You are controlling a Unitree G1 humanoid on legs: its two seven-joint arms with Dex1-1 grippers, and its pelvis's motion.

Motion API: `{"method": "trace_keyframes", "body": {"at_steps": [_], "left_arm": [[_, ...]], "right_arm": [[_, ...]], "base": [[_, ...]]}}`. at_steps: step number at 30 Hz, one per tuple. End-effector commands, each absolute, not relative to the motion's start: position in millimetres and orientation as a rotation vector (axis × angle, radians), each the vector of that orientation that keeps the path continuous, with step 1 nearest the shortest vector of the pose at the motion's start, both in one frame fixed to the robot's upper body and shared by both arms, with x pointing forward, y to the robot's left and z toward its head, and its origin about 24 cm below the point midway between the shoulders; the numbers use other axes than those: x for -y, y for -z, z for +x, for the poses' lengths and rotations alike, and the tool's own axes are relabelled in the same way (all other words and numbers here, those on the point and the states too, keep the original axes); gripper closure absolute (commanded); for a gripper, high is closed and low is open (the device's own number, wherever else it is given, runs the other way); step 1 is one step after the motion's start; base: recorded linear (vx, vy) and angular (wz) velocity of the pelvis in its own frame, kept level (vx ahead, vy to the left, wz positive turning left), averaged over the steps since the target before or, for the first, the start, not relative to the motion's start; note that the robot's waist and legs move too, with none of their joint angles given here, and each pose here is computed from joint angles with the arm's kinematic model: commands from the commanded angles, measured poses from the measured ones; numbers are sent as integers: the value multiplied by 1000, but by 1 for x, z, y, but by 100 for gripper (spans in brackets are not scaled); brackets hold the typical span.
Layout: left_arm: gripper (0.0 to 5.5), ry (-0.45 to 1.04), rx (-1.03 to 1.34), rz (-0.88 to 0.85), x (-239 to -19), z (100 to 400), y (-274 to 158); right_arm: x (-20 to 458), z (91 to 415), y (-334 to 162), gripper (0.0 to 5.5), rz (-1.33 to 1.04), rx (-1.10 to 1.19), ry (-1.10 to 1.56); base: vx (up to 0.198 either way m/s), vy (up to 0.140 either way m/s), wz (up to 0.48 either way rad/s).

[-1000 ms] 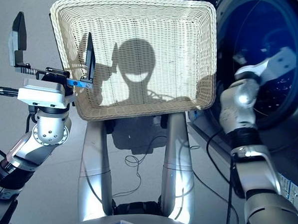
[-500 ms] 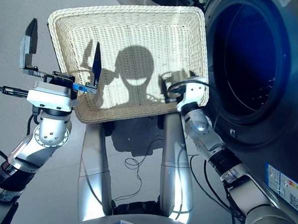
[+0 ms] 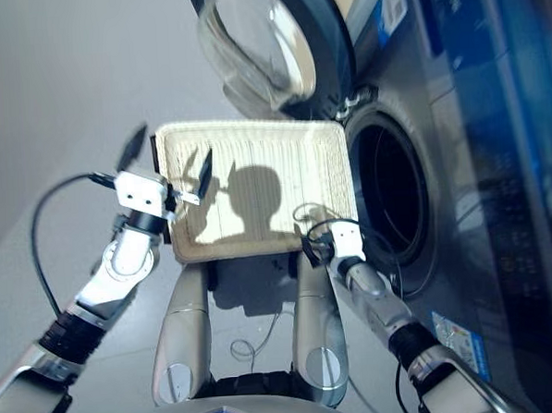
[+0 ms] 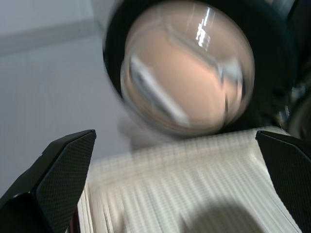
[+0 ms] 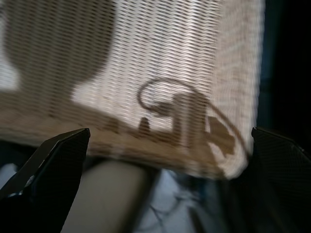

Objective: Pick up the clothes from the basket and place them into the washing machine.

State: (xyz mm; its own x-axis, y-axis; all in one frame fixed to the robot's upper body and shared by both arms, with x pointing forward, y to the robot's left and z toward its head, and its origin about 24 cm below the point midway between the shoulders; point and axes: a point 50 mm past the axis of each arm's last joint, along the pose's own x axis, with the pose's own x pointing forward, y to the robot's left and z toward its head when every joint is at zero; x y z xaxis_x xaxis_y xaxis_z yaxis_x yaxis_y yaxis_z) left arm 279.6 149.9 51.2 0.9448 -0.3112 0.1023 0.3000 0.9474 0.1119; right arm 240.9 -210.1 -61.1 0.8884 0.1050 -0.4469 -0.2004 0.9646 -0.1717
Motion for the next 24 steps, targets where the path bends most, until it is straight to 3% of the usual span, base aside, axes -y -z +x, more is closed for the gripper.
{"method": "trace_keyframes", "body": {"at_steps": [1,4,8,12,16,17,24], "left_arm": [[0,324,-1,-17,-154,274,-26],[0,232,-178,-62,-174,256,16],[0,43,-424,24,-211,218,70],[0,-60,-663,73,-233,174,110],[0,-60,-806,85,-237,147,129],[0,-55,-891,101,-239,129,139],[0,-72,-1049,101,-243,91,153]], "right_arm": [[224,244,59,0,-361,-458,-152],[224,225,78,0,-285,-546,-114],[230,190,104,0,-230,-684,-79],[240,148,131,0,-150,-872,14],[245,131,139,0,-61,-940,98],[245,119,145,0,-41,-989,104],[238,102,153,0,19,-1054,84]], "base": [[145,-13,75],[158,-11,37],[142,16,-28],[149,21,-37],[90,13,-125],[0,0,0],[0,0,0]]}}
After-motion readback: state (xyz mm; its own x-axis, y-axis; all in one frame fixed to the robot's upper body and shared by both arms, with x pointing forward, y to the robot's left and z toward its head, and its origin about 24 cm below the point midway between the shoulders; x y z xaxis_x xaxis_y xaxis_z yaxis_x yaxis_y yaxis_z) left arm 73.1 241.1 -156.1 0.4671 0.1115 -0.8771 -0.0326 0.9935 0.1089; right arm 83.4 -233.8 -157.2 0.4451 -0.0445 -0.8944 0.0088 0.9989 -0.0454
